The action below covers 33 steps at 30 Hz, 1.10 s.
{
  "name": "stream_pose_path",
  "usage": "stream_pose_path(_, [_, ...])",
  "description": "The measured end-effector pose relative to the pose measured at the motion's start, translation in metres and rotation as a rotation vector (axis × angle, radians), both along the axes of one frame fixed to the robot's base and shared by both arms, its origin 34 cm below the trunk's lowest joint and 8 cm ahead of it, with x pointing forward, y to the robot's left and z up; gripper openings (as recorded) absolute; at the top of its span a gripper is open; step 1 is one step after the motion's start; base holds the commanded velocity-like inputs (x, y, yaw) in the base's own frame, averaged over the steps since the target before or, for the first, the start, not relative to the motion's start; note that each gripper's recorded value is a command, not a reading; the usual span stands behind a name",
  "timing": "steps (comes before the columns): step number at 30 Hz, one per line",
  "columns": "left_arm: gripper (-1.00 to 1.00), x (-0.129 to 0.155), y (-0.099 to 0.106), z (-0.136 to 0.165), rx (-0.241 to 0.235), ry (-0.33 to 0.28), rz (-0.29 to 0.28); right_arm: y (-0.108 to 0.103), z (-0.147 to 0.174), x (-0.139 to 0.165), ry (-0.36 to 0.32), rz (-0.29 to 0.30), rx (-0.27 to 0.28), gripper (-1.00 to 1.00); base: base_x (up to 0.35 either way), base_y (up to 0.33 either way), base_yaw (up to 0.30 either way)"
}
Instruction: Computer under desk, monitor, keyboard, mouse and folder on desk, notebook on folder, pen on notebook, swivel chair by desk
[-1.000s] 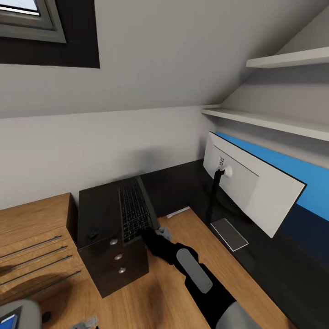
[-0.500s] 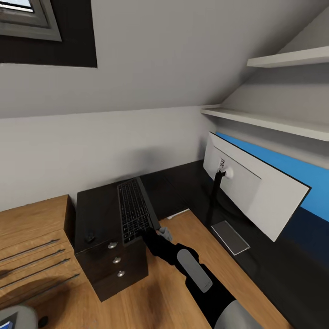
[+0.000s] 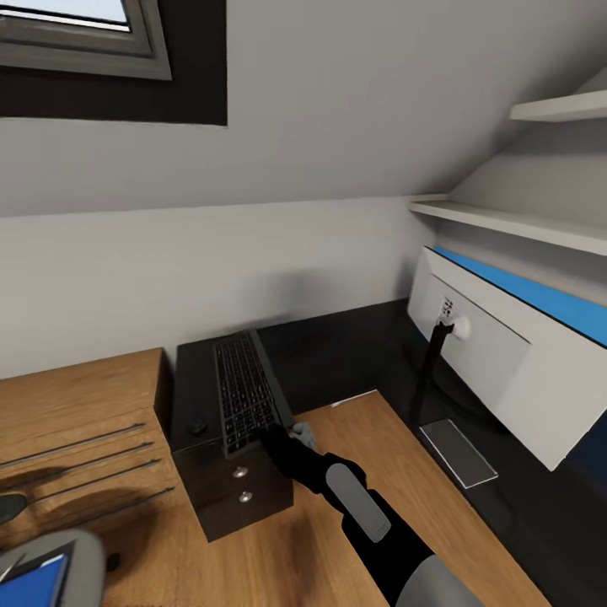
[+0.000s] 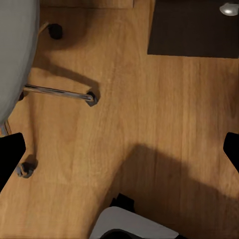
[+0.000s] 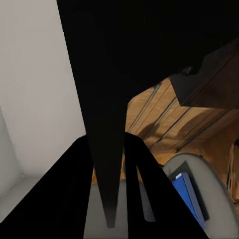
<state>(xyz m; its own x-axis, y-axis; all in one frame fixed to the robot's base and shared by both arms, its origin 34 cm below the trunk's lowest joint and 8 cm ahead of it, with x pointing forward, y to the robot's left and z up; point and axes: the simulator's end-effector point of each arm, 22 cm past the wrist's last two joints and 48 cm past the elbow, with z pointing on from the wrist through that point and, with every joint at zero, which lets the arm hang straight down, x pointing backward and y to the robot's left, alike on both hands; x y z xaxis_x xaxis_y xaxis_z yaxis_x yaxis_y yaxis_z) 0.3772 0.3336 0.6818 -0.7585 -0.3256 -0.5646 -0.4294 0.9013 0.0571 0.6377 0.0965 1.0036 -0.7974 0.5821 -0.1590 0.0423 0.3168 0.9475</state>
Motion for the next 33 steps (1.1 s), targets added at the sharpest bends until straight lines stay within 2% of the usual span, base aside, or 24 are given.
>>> stream_pose_path(7, [1.0, 0.006, 0.001, 0.004, 0.008, -0.031, 0.004, -0.015, -0.005, 0.001, -0.041, 0.003, 0.062, -1.0, 0.0, 0.0, 0.016])
stream_pose_path(13, [1.0, 0.026, 0.004, 0.017, 0.016, -0.092, 0.009, -0.017, -0.008, 0.001, -0.045, 0.001, 0.072, -1.0, 0.0, 0.0, 0.001])
stream_pose_path(17, [1.0, 0.036, 0.004, 0.021, 0.018, -0.117, 0.011, -0.025, -0.015, 0.011, -0.104, -0.038, 0.01, -1.0, 0.0, 0.0, 0.0])
stream_pose_path(22, [1.0, 0.044, 0.005, 0.022, 0.021, -0.134, 0.011, -0.038, -0.043, 0.016, -0.11, -0.078, -0.062, -1.0, 0.0, 0.0, 0.0])
stream_pose_path(27, [1.0, 0.06, 0.007, 0.033, 0.027, -0.188, 0.011, -0.041, -0.055, 0.016, -0.099, -0.081, -0.073, -1.0, 0.0, 0.0, 0.0])
stream_pose_path(29, [1.0, 0.053, 0.011, 0.063, 0.038, -0.271, -0.001, -0.041, -0.057, 0.016, -0.105, -0.078, -0.066, -1.0, 0.0, 0.0, 0.0])
stream_pose_path(33, [1.0, 0.04, 0.011, 0.083, 0.039, -0.307, -0.016, -0.04, -0.059, 0.018, -0.109, -0.076, -0.062, -1.0, 0.0, 0.0, 0.0])
